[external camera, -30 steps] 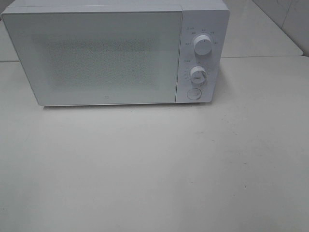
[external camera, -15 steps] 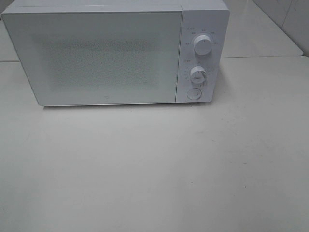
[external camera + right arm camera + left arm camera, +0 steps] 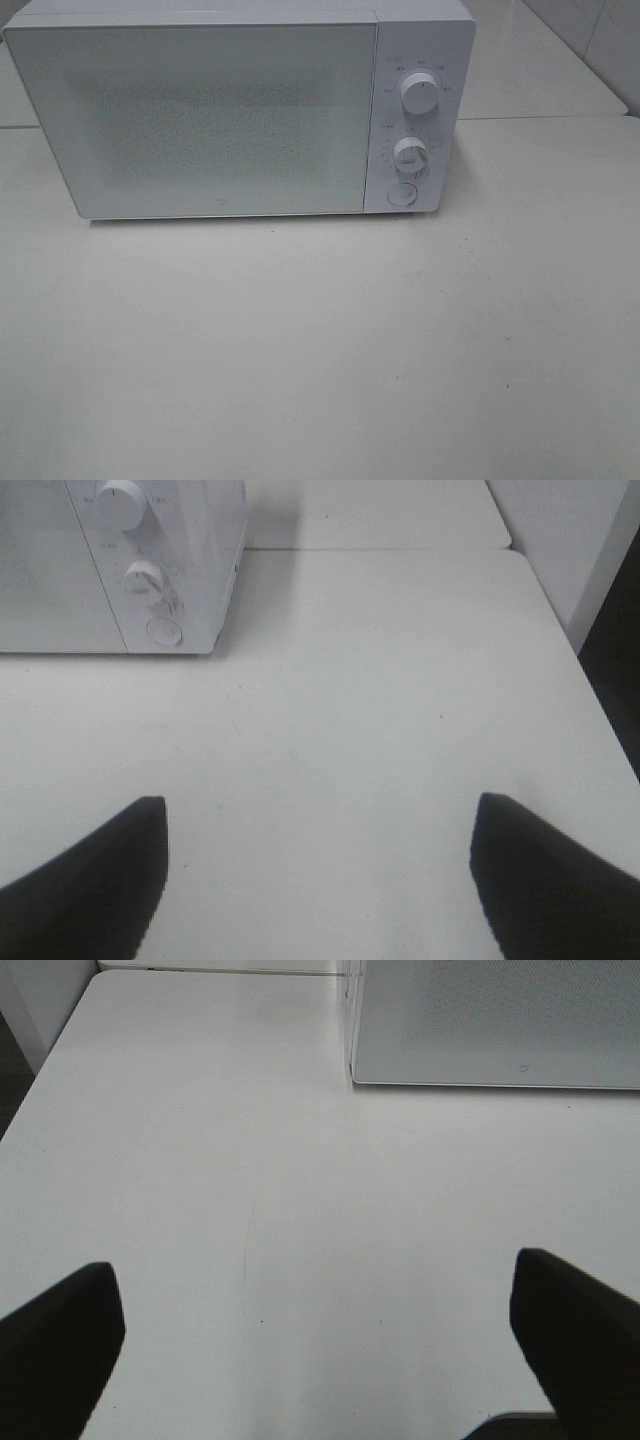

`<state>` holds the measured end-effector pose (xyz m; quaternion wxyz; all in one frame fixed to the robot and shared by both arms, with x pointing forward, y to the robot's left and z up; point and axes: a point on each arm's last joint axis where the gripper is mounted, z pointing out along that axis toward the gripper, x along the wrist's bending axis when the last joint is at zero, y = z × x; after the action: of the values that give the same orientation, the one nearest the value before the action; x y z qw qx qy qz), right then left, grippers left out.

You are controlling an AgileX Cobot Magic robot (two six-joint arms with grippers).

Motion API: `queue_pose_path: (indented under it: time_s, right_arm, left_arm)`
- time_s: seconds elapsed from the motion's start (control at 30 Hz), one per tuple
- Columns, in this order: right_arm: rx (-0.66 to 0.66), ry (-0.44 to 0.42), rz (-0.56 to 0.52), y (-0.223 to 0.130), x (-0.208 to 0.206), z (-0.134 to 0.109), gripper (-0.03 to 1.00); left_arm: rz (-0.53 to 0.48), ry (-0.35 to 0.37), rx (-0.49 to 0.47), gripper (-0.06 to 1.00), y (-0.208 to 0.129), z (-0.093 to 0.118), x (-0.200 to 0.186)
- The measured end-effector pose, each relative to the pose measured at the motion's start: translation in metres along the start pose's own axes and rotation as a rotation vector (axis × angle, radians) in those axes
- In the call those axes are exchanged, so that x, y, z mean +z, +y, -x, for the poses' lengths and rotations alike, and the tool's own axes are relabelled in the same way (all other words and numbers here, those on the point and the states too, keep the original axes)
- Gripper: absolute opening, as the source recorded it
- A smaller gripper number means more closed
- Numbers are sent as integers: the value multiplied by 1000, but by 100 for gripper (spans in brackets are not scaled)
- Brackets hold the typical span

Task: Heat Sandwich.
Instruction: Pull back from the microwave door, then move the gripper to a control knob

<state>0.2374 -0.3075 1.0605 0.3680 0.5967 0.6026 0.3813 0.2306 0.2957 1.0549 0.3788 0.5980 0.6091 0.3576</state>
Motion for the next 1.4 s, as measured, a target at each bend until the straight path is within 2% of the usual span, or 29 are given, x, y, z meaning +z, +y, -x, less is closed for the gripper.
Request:
queue_pose_path:
  time_s: [0.37,1.0,1.4]
  right_arm:
    - [-27,11,-4,30,41,-7,76]
    - [-54,35,-94,46,111,-17,76]
    - [-60,55,-79,53,143,-22,76]
  left_arm:
    - [0,0,0,97,0,0,0]
    - [0,0,0,97,0,0,0]
    - [0,0,0,97,0,0,0]
